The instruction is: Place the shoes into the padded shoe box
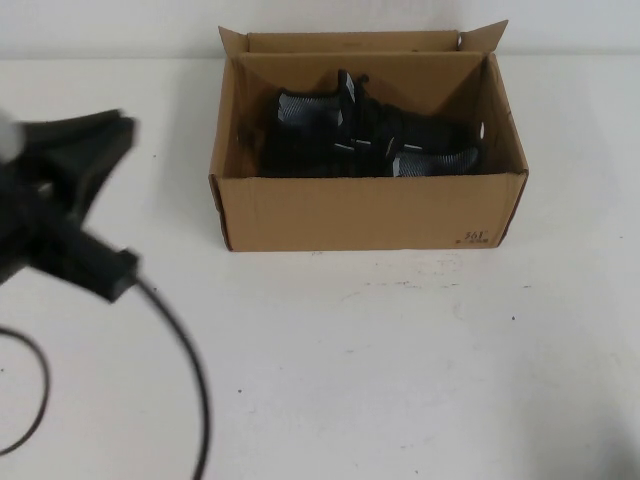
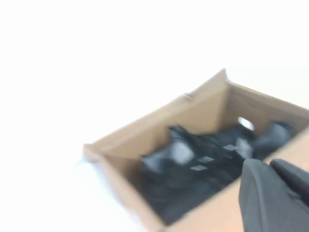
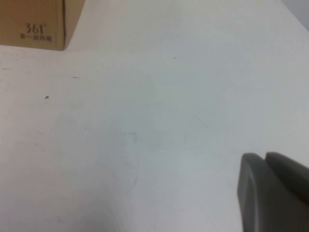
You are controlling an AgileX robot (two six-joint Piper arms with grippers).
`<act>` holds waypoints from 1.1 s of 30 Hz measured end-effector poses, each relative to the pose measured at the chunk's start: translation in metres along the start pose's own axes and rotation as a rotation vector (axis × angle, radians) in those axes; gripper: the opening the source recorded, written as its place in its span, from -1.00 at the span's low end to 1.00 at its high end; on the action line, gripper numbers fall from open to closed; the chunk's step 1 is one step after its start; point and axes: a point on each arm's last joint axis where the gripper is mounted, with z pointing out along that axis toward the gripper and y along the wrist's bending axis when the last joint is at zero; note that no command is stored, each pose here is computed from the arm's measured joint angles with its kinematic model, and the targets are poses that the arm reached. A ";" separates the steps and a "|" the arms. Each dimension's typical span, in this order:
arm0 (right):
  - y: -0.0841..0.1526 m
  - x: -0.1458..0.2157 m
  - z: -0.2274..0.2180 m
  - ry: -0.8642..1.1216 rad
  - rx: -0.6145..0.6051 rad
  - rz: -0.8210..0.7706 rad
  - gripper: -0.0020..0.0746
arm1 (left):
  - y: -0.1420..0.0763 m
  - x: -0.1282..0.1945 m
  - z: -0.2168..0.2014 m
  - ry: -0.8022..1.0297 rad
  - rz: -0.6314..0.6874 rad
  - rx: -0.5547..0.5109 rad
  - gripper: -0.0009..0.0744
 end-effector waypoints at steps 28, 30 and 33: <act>0.000 0.000 0.000 0.000 0.000 0.000 -0.97 | -0.009 0.169 -0.113 -0.173 -0.088 -0.491 -0.99; 0.000 0.000 0.000 0.000 0.000 0.000 -0.97 | -0.010 0.176 -0.111 -0.103 -0.107 -0.479 -0.99; 0.000 0.000 0.000 0.002 0.000 0.000 -0.97 | -0.012 0.185 -0.110 -0.007 -0.141 -0.461 -0.99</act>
